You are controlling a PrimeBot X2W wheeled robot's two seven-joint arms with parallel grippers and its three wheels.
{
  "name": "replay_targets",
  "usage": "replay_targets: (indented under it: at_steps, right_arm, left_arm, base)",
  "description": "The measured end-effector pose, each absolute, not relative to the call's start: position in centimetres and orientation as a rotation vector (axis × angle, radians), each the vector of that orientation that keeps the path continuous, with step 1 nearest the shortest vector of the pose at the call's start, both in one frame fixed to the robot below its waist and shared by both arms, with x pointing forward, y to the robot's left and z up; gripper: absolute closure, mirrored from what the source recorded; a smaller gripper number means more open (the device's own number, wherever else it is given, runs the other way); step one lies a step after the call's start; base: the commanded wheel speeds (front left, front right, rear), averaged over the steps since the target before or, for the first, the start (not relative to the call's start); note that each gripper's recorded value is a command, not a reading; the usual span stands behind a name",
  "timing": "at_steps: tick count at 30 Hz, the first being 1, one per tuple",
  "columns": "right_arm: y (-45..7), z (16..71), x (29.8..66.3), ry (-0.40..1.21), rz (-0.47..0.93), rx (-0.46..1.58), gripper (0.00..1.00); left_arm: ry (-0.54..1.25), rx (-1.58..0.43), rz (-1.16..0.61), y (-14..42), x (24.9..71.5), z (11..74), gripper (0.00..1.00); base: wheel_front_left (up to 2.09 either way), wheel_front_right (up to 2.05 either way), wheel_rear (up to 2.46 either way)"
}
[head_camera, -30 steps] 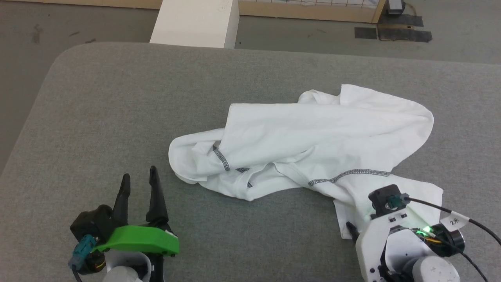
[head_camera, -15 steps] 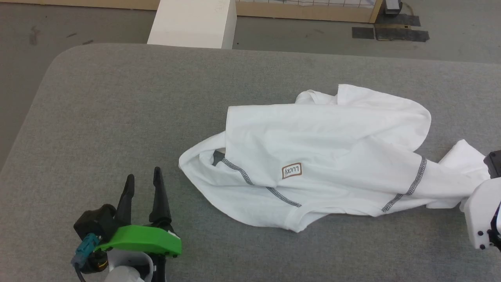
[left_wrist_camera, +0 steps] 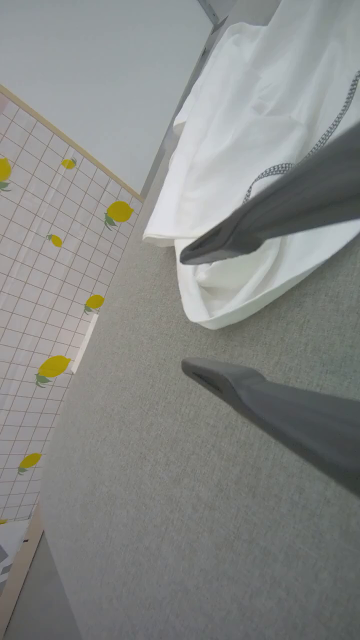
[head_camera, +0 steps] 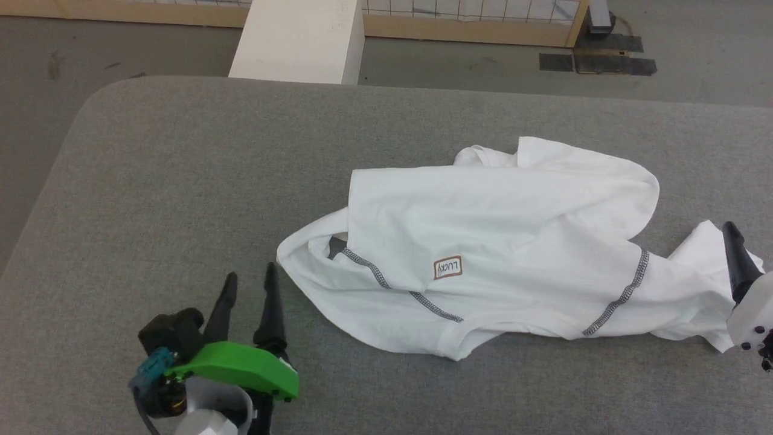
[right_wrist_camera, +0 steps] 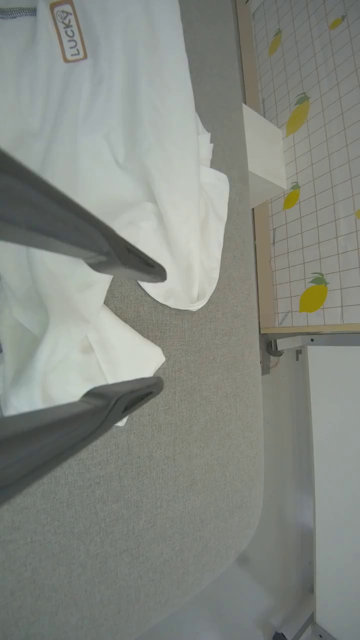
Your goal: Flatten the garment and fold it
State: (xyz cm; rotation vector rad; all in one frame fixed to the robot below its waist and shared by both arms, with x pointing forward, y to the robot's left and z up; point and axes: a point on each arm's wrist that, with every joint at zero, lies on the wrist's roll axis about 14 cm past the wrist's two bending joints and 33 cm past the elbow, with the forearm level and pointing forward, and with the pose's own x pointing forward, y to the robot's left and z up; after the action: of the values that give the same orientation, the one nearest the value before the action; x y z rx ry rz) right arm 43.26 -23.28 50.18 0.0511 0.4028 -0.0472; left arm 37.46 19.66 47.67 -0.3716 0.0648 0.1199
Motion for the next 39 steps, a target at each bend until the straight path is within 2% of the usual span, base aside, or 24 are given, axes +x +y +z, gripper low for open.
replay_targets:
  at_steps: [6,8,9,13,18,19,20,25,30,39]
  right_arm:
    - [-23.9,49.5,41.5,0.376,-0.094,0.089,0.0]
    - [-24.6,49.1,40.9,0.376,-0.113,0.099,0.0]
    - [-24.7,48.9,40.8,0.379,-0.115,0.106,0.0]
    - [-25.2,48.7,40.5,0.377,-0.129,0.112,0.0]
    - [-25.3,48.0,39.9,0.399,-0.132,0.111,0.0]
    - [-25.1,47.6,39.6,0.412,-0.128,0.113,0.0]
    - [-24.9,47.1,39.3,0.432,-0.123,0.115,0.0]
    - [-23.6,44.4,37.3,0.542,-0.085,0.128,0.0]
    - [-21.8,42.2,35.6,0.642,-0.034,0.156,0.0]
    - [-18.2,39.0,35.8,0.764,0.069,0.17,0.0]
  left_arm:
    - [0.344,-0.417,-0.026,14.3,36.9,44.5,0.0]
    - [0.559,-0.412,-0.066,11.9,35.8,41.9,0.0]
    - [0.597,-0.405,-0.064,11.6,35.6,41.4,0.0]
    - [0.673,-0.39,-0.059,11.2,35.6,40.2,0.0]
    - [0.672,-0.376,-0.092,10.5,36.8,39.8,0.0]
    - [0.662,-0.378,-0.098,10.4,37.1,39.8,0.62]
    - [0.661,-0.375,-0.106,10.2,37.3,39.7,1.0]
    - [0.595,-0.427,-0.09,10.6,38.0,40.1,1.0]
    - [0.445,-0.472,-0.026,12.8,39.1,42.5,1.0]
    - [0.404,-0.471,0.02,14.6,38.7,43.2,1.0]
  base:
    - [0.0,0.0,0.0]
    - [0.0,0.0,0.0]
    - [0.0,0.0,0.0]
    - [0.0,0.0,0.0]
    - [0.0,0.0,0.0]
    - [0.0,0.0,0.0]
    - [0.0,0.0,0.0]
    - [0.0,0.0,0.0]
    - [0.0,0.0,0.0]
    - [0.0,0.0,0.0]
